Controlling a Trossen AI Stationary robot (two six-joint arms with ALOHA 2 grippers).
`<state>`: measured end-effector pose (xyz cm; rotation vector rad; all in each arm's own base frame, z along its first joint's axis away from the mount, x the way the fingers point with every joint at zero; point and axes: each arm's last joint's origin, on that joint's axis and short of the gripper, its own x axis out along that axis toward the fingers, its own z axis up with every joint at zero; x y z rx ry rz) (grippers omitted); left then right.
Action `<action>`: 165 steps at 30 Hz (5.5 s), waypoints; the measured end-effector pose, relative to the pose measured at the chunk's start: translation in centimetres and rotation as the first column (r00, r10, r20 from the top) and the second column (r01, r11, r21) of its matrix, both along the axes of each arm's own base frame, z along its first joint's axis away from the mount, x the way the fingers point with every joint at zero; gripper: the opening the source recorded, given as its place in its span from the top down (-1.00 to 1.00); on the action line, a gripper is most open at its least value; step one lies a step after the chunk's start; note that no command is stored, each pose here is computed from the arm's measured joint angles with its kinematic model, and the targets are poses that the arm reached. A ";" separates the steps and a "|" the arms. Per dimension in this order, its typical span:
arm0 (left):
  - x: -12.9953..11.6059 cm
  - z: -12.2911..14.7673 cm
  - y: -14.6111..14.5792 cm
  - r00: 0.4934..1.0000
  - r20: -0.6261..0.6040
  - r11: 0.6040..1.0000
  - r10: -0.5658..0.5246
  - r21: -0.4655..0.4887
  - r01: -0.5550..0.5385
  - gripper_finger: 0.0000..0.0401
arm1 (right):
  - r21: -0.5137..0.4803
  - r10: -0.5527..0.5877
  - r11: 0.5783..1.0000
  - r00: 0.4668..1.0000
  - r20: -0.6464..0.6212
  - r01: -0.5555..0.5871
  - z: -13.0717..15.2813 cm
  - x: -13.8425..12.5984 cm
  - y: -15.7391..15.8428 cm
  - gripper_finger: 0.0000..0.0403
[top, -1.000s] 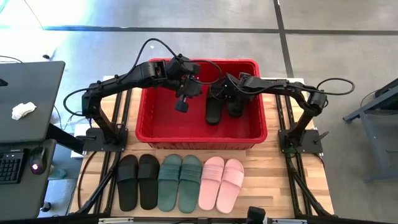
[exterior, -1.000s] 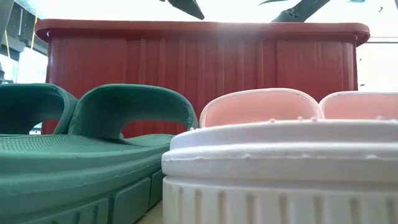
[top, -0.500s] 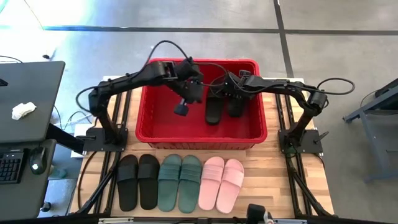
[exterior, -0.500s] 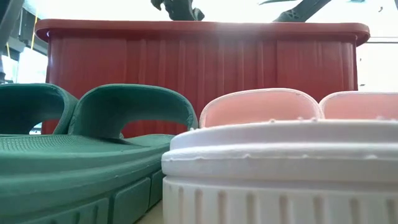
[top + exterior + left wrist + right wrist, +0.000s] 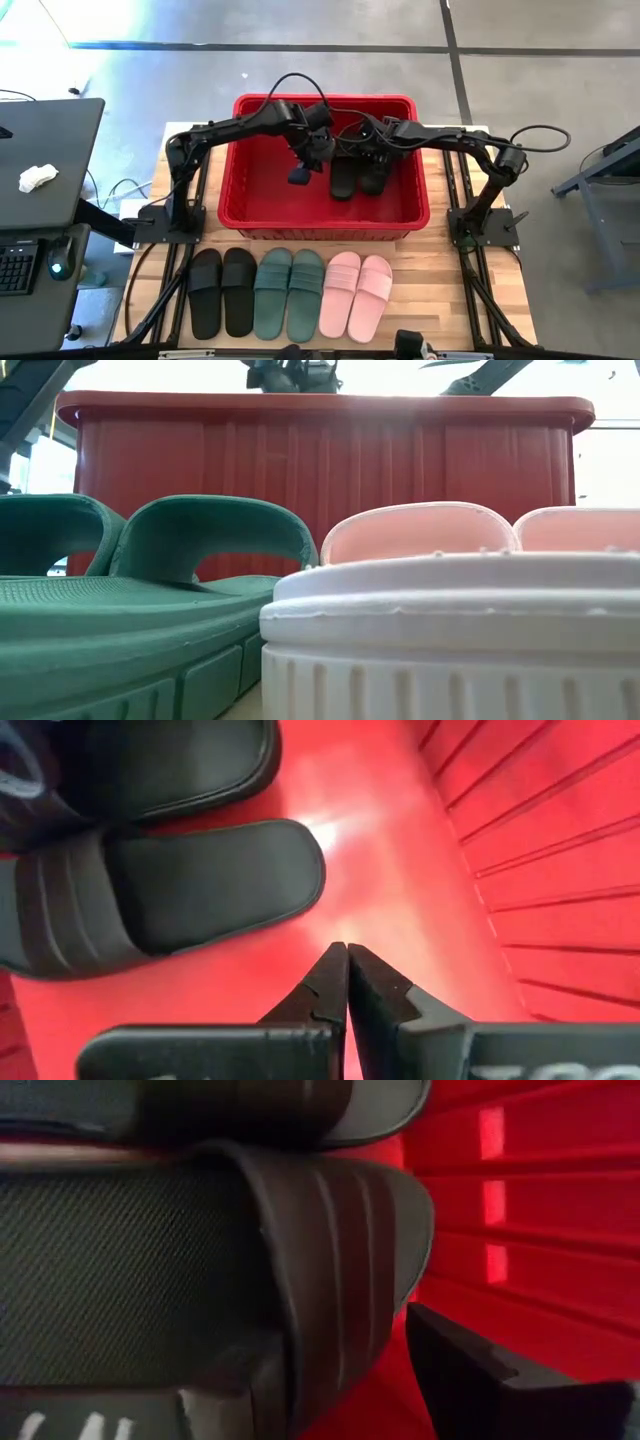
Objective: Pick and place slides into bin
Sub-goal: Put the black slide into the red bin, then put the pink slide into the red bin
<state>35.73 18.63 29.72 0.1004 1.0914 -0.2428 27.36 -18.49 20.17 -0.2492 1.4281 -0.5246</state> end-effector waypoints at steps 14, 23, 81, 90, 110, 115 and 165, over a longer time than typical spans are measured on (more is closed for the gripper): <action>0.3 0.1 0.1 0.999 0.030 1.000 -0.019 0.022 0.019 1.00 | 0.013 -0.013 1.000 0.998 -0.053 0.014 -0.1 -0.7 -0.2 0.13; 0.2 0.1 0.1 0.999 0.031 0.999 -0.041 0.031 0.040 1.00 | 0.174 -0.030 0.984 0.999 0.031 0.024 0.2 -1.3 -0.7 0.13; -1.5 11.9 -13.6 0.795 0.490 0.933 -0.357 0.151 0.326 1.00 | 0.774 -0.432 0.525 0.673 0.600 -0.354 20.2 -8.7 13.9 0.20; -1.7 11.1 -17.9 0.816 0.382 0.900 -0.433 0.139 0.412 1.00 | 0.893 -0.599 0.421 0.690 0.407 -0.161 20.2 -8.3 18.6 0.20; -2.9 12.2 -30.5 0.722 0.449 0.849 -0.526 0.231 0.475 1.00 | 0.768 -0.430 0.614 0.738 0.520 -0.183 18.7 -9.6 30.6 0.20; -3.3 11.4 -33.7 0.771 0.399 0.846 -0.495 0.424 0.324 1.00 | 0.716 -0.347 0.674 0.779 0.522 -0.179 16.8 -9.0 34.1 0.20; 7.6 -8.6 -37.5 0.961 0.048 0.788 -0.274 0.584 0.195 0.14 | 0.428 -0.135 0.903 0.933 0.334 -0.023 5.2 -5.7 42.1 0.20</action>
